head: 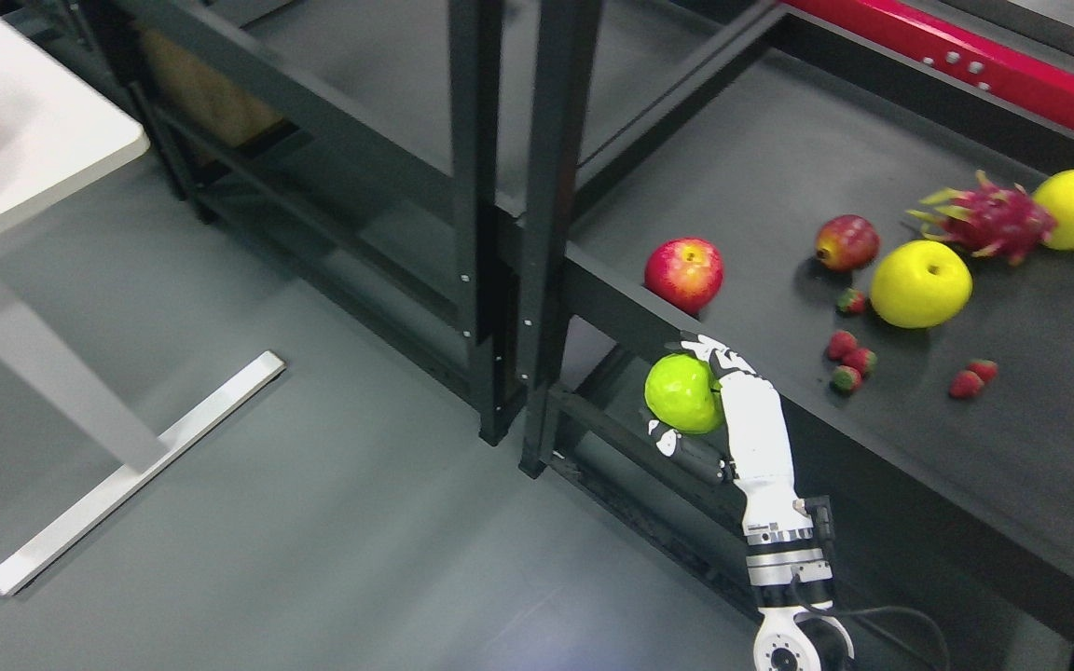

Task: Place green apple on left shelf middle layer
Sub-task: 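Move the held apple over the middle shelf layer and lower it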

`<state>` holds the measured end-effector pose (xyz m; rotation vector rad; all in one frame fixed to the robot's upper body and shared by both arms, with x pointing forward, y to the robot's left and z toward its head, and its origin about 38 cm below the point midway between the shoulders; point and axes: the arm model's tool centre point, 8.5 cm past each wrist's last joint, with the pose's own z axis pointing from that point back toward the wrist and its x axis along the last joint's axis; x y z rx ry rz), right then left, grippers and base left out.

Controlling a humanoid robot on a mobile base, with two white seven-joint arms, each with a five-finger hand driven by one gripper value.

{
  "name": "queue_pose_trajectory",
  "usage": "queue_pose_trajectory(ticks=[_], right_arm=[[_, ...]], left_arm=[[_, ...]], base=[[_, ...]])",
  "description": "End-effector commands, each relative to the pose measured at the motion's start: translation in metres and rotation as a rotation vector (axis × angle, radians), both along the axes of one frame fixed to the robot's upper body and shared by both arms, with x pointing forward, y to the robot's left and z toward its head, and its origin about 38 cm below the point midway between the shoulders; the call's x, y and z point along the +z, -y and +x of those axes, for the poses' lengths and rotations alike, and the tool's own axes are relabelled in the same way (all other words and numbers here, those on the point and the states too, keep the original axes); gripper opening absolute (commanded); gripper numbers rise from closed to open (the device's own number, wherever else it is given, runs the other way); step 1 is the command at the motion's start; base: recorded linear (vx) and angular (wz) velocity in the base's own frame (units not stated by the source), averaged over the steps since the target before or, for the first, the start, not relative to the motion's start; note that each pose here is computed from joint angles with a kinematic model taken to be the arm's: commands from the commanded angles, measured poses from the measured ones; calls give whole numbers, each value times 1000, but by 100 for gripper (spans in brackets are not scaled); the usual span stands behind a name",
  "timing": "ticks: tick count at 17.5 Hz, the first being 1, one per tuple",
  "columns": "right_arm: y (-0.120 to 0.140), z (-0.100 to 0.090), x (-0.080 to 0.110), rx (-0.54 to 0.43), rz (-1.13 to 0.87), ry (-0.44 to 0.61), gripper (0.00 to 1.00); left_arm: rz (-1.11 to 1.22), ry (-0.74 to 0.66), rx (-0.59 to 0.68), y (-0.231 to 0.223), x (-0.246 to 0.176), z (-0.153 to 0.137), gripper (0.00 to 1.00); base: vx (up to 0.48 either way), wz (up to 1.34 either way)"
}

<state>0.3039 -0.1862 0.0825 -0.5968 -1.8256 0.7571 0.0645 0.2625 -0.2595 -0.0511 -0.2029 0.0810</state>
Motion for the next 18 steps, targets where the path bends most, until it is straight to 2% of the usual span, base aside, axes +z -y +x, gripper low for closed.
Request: queue_pose_trajectory(ticks=[1,9,18], right_arm=[[3,-2,-1,4,4,-2,1],[3,-2,0,4,4,0,1],[3,2,3,3,3,6,1]], left_arm=[[18,1,1,-11,1,0,100],[18,1,1,-11,1,0,100],[18,1,1,-11,1,0,100]], base=[[0,-816],[89,-770],[154,-381]])
